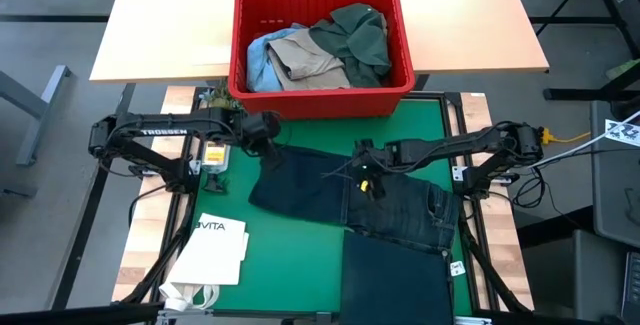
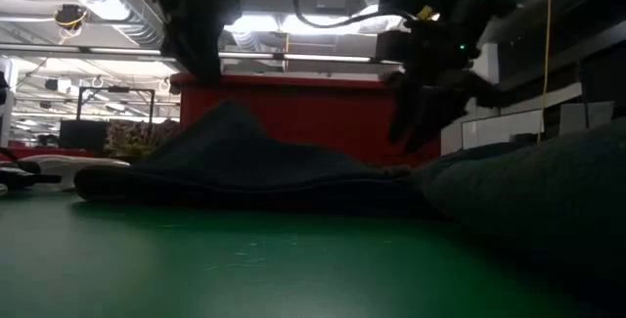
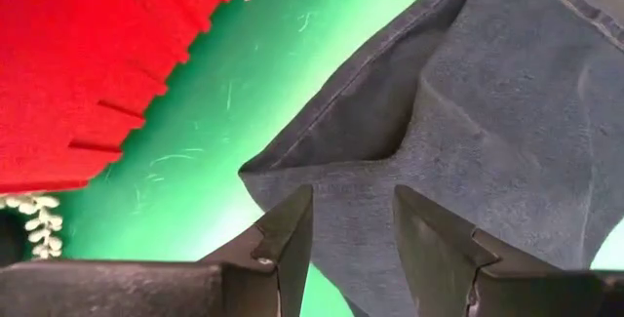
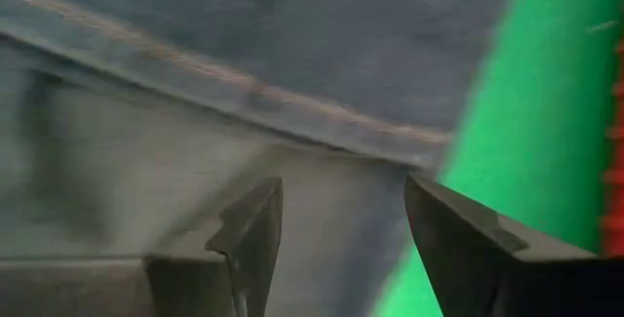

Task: Fold Laundry from Bin
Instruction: Fold the dark blue pants

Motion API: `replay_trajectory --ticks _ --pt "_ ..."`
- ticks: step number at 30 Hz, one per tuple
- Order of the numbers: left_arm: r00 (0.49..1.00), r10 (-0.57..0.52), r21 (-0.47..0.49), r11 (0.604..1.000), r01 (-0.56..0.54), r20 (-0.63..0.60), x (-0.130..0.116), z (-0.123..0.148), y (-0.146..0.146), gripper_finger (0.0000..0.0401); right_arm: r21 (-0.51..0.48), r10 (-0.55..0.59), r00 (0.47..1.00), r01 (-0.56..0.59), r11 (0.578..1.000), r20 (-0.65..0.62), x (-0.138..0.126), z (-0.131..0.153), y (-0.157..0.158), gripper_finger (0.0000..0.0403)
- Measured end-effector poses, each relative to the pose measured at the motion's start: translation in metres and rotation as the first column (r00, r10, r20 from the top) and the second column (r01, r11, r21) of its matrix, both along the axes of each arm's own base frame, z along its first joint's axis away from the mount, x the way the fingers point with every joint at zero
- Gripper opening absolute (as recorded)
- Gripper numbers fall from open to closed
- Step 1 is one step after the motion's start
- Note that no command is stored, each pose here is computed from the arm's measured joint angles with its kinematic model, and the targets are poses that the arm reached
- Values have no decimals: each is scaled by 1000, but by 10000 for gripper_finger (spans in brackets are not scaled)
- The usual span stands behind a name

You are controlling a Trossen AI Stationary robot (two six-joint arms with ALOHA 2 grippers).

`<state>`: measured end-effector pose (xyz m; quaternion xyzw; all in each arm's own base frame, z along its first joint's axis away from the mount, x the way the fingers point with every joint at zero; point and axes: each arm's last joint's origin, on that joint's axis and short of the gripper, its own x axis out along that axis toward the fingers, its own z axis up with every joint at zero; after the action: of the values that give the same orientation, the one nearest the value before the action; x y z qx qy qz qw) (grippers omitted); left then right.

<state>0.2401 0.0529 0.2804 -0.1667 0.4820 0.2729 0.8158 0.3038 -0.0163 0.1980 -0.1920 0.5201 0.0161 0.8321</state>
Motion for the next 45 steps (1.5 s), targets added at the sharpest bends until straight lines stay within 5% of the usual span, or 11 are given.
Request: replay_trajectory --ticks 5,14,28,33,41,45 --pt "1000 7 -11 1000 -7 2 -1 0 4 137 -129 27 999 -22 991 39 6 2 -5 218" --pt "1000 7 -7 1000 -7 21 1 1 4 137 20 -25 988 22 1000 152 17 -1 -28 218" --pt "1000 6 -6 1000 -6 26 1 1 4 137 92 -33 999 29 995 37 26 -42 -37 214" --pt "1000 6 -6 1000 -6 26 1 1 4 137 92 -31 999 28 995 36 26 -42 -37 163" --pt "1000 7 -7 1000 -7 26 1 1 4 137 97 -28 999 26 995 26 24 -41 -37 19" --pt "1000 13 -9 1000 -12 28 1 1 4 137 102 -28 1000 29 994 -11 14 -30 -35 24"
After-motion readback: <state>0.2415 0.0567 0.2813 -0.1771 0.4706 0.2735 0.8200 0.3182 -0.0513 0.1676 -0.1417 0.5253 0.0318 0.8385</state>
